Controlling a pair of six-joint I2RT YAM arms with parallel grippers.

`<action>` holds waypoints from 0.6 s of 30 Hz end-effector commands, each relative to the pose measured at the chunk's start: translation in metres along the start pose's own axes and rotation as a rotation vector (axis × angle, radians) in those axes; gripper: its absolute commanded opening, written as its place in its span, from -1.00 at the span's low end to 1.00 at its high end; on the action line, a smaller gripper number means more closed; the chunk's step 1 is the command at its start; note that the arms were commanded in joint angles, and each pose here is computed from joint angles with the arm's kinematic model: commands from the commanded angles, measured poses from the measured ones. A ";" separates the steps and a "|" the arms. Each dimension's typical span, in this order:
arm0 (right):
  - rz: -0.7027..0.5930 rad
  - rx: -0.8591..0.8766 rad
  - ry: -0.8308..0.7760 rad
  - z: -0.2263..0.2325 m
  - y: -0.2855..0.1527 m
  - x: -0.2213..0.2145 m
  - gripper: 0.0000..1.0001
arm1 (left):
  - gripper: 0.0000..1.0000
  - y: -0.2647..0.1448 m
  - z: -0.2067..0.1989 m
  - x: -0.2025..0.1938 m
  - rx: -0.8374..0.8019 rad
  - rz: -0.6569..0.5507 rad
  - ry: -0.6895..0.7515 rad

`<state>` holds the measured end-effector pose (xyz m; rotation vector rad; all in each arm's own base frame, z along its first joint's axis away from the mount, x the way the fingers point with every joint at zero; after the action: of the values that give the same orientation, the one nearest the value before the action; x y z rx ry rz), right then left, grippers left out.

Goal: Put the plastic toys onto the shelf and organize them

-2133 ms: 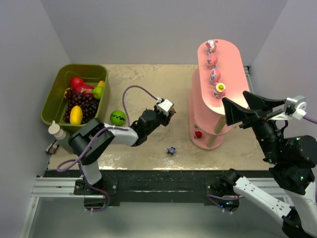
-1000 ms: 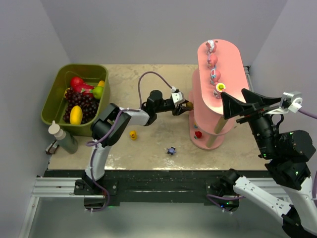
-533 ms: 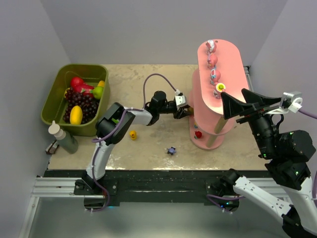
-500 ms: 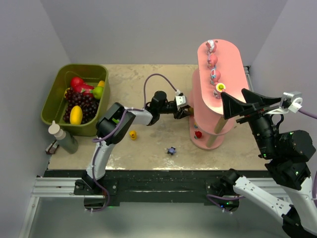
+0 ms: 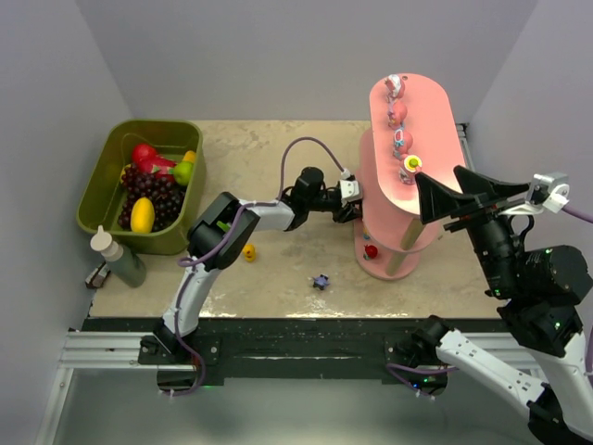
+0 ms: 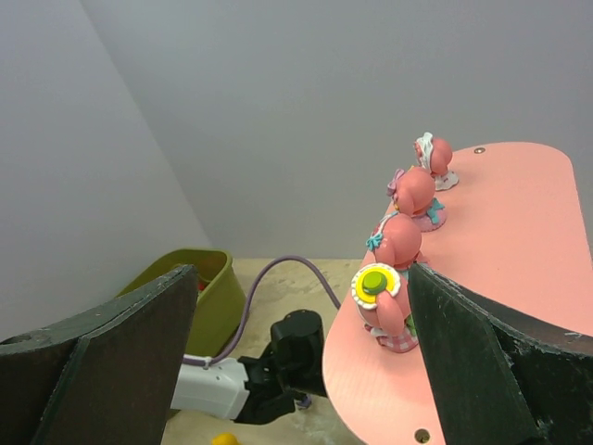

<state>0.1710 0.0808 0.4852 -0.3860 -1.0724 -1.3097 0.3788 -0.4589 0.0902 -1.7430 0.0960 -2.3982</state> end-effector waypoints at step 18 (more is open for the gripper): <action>-0.075 0.010 0.024 0.005 -0.004 0.024 0.96 | -0.24 0.011 0.007 0.004 -0.044 0.030 0.080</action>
<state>0.1682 0.0784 0.4880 -0.3749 -1.0749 -1.3163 0.3827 -0.4631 0.0871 -1.6952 0.1769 -2.4062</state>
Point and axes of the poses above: each gripper's point midway between its finger pads, its own y axis out along the fingers, its own z axis along the line the jaws close on, x = y × z, the point moved 2 cm from there along -y, back along the fingers, and after that the axes turned 11 degrees about y, right-handed, at the moved point
